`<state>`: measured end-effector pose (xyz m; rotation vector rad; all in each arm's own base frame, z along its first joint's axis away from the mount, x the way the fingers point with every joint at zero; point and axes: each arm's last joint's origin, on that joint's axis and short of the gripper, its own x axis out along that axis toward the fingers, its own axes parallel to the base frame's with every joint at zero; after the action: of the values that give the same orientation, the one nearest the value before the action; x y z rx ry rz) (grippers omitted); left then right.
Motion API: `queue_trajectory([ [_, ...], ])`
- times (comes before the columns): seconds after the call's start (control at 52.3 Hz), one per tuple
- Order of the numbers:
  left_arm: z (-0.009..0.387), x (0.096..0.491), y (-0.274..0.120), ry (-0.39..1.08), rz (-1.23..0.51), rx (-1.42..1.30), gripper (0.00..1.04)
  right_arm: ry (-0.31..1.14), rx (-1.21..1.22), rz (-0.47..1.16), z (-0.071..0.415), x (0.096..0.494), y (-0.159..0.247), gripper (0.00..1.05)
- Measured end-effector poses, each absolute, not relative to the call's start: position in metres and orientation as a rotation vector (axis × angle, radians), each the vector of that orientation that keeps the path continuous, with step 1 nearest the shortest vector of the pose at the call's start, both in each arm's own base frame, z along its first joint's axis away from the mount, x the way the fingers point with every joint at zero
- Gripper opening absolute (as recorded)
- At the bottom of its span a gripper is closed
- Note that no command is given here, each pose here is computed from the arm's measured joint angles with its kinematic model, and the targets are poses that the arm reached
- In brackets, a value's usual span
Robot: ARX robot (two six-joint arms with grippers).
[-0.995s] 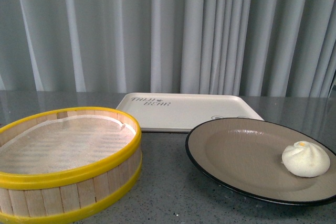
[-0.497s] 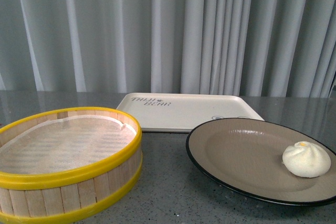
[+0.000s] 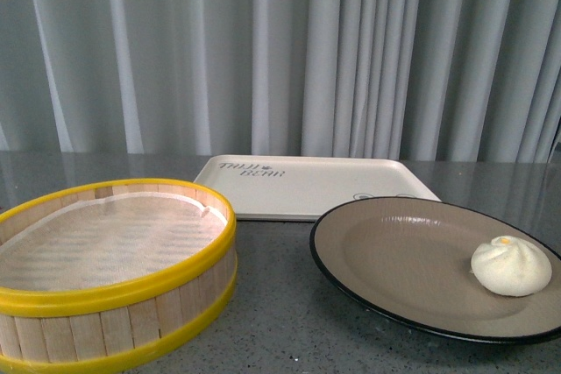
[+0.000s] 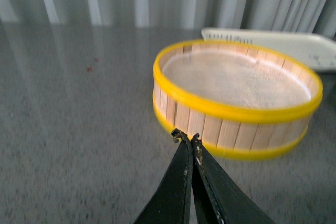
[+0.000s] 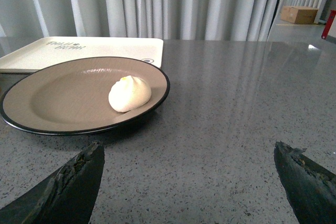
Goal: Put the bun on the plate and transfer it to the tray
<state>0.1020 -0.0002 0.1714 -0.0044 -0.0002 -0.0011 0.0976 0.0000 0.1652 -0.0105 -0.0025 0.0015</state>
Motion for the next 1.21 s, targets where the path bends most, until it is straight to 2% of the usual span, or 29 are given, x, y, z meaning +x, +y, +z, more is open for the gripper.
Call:
queue_trajectory([
  [0.306,0.172,0.0963,-0.0002,-0.022,-0.002,-0.004,0.06,-0.002,-0.01,0.001,0.1652,0.0976,0.0,0.96],
  [0.459,0.1721,0.0963,-0.0002,-0.023,-0.002,-0.004,0.33,-0.002,-0.01,0.001,0.1652,0.0976,0.0,0.96],
  [0.689,0.1721,0.0963,-0.0002,-0.023,-0.002,-0.004,0.88,-0.002,-0.01,0.002,0.1652,0.0976,0.0,0.96],
  [0.746,0.1721,0.0963,-0.0002,-0.023,-0.002,-0.004,0.99,-0.002,-0.01,0.001,0.1652,0.0976,0.0,0.96],
  [1.205,0.1721,0.0963,-0.0002,-0.023,-0.002,-0.004,0.98,-0.002,-0.01,0.001,0.1652,0.0976,0.0,0.96],
])
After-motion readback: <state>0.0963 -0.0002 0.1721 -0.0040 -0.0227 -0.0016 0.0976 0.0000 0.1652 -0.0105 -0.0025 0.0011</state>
